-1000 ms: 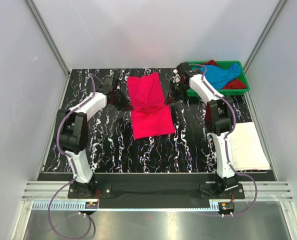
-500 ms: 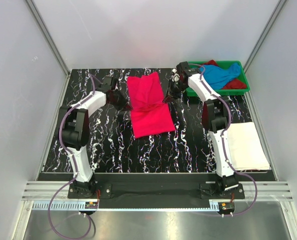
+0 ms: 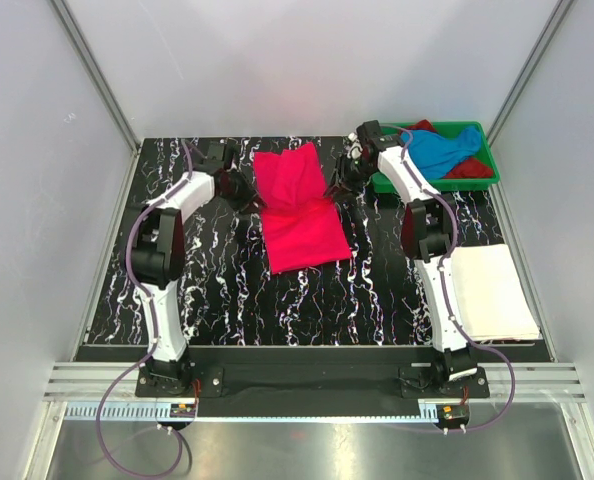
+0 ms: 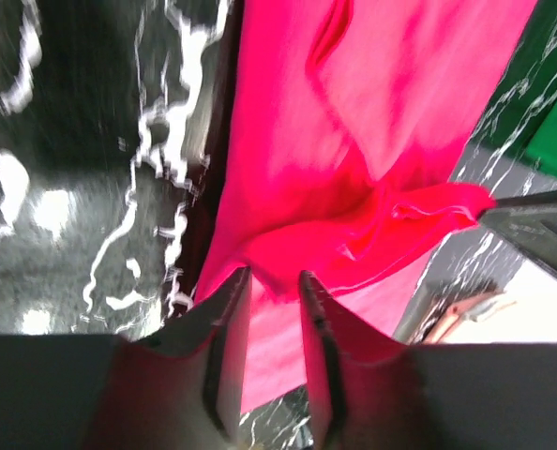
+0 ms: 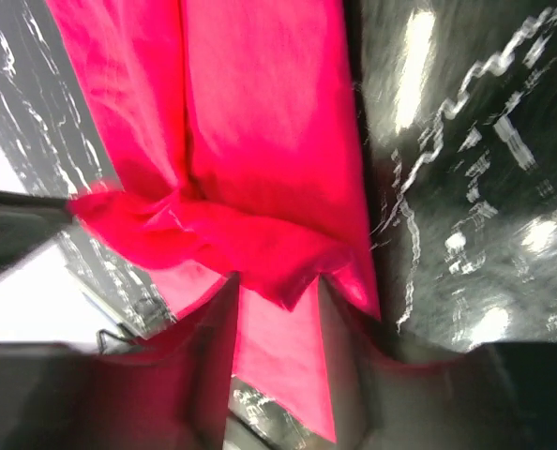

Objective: Fold and stack the t-shirts
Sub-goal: Fold the tshirt

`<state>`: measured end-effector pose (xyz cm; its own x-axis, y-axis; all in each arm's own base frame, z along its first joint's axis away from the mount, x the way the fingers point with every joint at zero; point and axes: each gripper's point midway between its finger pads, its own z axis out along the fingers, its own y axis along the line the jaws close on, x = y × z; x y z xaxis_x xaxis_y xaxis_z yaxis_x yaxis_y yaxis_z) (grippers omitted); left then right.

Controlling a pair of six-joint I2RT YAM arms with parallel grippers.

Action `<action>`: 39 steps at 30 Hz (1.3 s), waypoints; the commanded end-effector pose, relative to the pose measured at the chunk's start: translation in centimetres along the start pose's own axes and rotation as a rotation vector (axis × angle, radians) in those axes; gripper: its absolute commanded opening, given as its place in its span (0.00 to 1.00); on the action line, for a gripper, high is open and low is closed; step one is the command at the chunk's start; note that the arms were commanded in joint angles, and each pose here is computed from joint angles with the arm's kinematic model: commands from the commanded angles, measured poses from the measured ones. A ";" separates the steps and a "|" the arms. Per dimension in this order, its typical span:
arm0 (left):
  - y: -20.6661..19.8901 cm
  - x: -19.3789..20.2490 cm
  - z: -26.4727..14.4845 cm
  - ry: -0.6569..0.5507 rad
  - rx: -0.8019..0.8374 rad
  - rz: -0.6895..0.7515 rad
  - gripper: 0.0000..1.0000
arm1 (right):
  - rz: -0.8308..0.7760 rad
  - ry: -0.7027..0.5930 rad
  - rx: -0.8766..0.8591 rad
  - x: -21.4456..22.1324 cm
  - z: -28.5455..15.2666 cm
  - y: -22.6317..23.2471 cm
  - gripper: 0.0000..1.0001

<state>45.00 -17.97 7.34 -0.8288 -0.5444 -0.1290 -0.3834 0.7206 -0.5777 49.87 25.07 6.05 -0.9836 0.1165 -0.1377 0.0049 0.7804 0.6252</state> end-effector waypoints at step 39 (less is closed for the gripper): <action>-7.6 4.5 7.1 0.106 0.423 0.246 0.28 | -0.005 0.136 -0.146 14.2 -2.8 -1.8 0.13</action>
<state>45.36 -28.39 3.85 -0.9265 -0.3215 -0.1955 -0.0464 0.6131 -0.7887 35.56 23.33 3.36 -0.9978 0.0510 0.0423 0.0659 0.7017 0.7094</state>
